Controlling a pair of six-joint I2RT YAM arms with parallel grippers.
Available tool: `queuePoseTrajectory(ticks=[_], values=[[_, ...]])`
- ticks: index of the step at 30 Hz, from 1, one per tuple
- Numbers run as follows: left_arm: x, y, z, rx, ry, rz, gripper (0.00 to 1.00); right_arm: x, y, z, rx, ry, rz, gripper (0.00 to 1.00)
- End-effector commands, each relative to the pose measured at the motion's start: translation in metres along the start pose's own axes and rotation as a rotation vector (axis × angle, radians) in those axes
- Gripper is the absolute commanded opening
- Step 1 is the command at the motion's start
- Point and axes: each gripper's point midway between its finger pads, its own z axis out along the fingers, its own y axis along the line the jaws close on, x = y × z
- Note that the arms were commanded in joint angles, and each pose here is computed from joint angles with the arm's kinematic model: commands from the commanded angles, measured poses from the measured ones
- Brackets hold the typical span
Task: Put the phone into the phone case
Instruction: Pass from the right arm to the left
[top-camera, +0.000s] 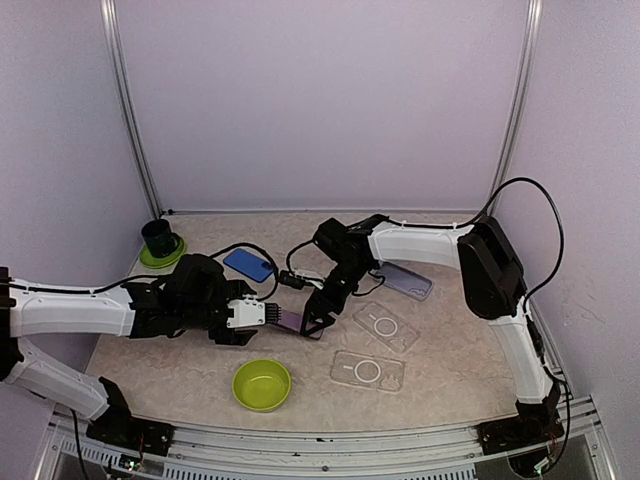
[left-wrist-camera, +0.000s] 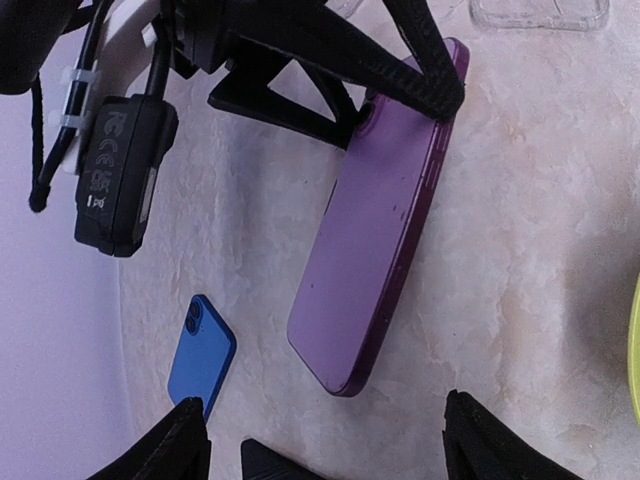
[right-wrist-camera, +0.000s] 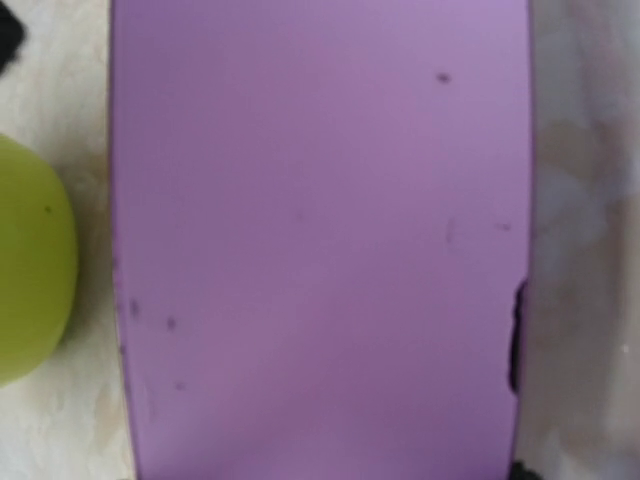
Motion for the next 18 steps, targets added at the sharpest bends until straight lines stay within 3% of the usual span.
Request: queuePoseTrajectory(ticks=[1,18], values=[[-0.012,0.013,0.005,-0.046,0.0,0.083,0.76,-0.02,0.011,-0.012,-0.046,-0.07,-0.048,0.49],[-0.018,0.006,0.027,-0.056,0.031,0.143,0.51,-0.015,0.018,-0.005,-0.112,-0.069,-0.044,0.49]])
